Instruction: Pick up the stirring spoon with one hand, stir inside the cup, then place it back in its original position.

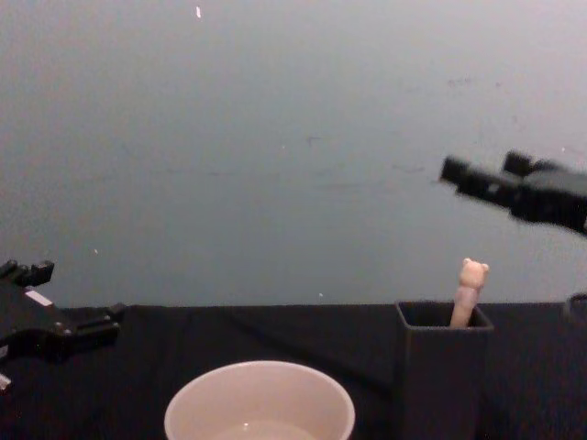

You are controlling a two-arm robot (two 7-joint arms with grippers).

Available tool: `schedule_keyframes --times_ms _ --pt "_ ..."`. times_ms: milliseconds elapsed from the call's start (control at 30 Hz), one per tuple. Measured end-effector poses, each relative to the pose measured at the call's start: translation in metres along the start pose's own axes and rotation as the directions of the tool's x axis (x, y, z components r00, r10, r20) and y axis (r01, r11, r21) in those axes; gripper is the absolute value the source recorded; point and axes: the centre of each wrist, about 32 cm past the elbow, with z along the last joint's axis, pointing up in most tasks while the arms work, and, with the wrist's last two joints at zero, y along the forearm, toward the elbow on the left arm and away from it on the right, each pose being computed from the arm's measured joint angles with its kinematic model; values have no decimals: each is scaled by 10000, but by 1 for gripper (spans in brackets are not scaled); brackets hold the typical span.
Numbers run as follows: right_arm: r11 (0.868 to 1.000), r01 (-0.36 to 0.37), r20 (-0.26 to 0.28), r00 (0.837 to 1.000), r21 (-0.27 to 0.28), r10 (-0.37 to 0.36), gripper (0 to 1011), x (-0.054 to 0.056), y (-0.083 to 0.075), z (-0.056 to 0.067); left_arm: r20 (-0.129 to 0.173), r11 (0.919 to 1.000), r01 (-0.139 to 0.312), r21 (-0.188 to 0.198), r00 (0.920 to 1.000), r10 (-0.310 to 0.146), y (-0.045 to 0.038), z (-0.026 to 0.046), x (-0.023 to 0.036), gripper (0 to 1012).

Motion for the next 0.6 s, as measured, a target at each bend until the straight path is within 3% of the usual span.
schedule_keyframes --times_ms 133,167,200,267,400,600 --pt "9907 1356 420 9899 60 -1358 1000 63 13 13 -1 10000 0 0 10000 0 0 0 0 1001" --pt "9808 1944 609 9792 -126 -1933 1000 82 14 -10 0 10000 -1 0 10000 1 0 0 0 1001" --pt "9808 1944 609 9792 -126 -1933 1000 82 14 -10 -1 10000 0 0 10000 0 0 0 0 1001" --pt "9579 2790 929 9577 -679 -2724 1000 103 3 -102 0 10000 0 0 10000 0 0 0 0 1001" --pt "9355 3203 1267 9445 -1490 -3032 1000 101 -27 -255 0 10000 0 0 10000 0 0 0 0 1001" --pt "9166 3154 1509 9465 -2458 -2853 1000 61 -75 -453 0 10000 0 0 10000 0 0 0 0 1002"
